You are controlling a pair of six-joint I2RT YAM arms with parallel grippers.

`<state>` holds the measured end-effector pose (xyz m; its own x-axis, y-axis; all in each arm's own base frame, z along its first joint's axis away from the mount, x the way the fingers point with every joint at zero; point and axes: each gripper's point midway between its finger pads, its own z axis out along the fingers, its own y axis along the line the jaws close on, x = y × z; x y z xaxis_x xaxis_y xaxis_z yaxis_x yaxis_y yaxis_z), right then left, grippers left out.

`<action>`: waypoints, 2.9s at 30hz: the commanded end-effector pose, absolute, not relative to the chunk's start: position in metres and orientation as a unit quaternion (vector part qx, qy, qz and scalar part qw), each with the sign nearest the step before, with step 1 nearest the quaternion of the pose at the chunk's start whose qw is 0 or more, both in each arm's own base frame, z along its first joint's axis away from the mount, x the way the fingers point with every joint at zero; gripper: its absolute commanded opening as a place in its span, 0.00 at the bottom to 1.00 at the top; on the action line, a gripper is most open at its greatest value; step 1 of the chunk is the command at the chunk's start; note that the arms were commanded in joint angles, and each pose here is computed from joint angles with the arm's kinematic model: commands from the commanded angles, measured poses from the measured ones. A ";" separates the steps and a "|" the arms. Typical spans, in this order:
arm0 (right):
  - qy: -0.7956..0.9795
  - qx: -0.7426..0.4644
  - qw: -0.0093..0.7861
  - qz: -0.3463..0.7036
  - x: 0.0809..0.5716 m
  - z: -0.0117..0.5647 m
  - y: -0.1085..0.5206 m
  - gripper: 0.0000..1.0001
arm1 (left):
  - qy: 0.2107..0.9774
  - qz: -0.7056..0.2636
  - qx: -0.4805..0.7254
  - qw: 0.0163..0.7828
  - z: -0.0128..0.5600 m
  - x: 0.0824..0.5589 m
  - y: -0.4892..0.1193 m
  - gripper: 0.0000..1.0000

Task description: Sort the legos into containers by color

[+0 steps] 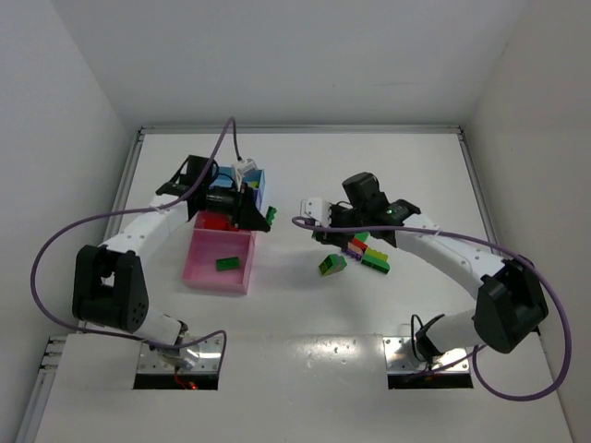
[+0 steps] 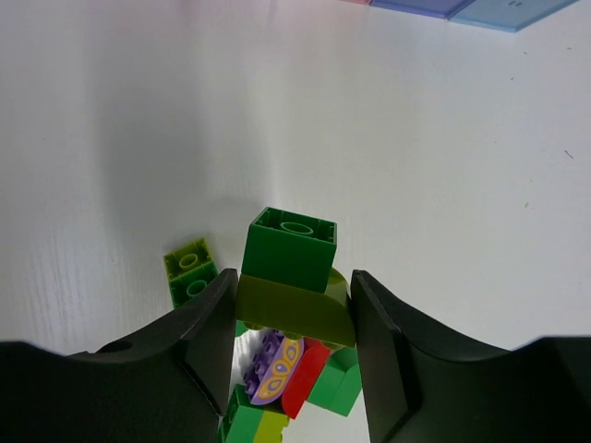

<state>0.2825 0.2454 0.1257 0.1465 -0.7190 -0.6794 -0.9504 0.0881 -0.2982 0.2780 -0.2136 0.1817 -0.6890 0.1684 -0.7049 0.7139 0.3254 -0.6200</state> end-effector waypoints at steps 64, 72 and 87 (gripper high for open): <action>0.561 -0.672 0.417 0.242 0.292 0.188 0.382 0.22 | 0.718 -0.614 0.251 0.211 0.195 0.286 -0.163 0.74; 0.555 -0.670 0.423 0.254 0.291 0.194 0.409 0.22 | 0.723 -0.606 0.257 0.210 0.191 0.288 -0.161 0.74; 0.550 -0.680 0.415 0.251 0.288 0.182 0.431 0.21 | 0.721 -0.605 0.262 0.213 0.191 0.287 -0.161 0.69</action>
<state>0.2793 0.4171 0.1624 0.2461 -0.5812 -0.7757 -0.9649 -0.0718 -0.2524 0.2814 -0.1598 0.1801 -0.8131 0.1375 -0.5657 0.5818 0.1574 -0.7980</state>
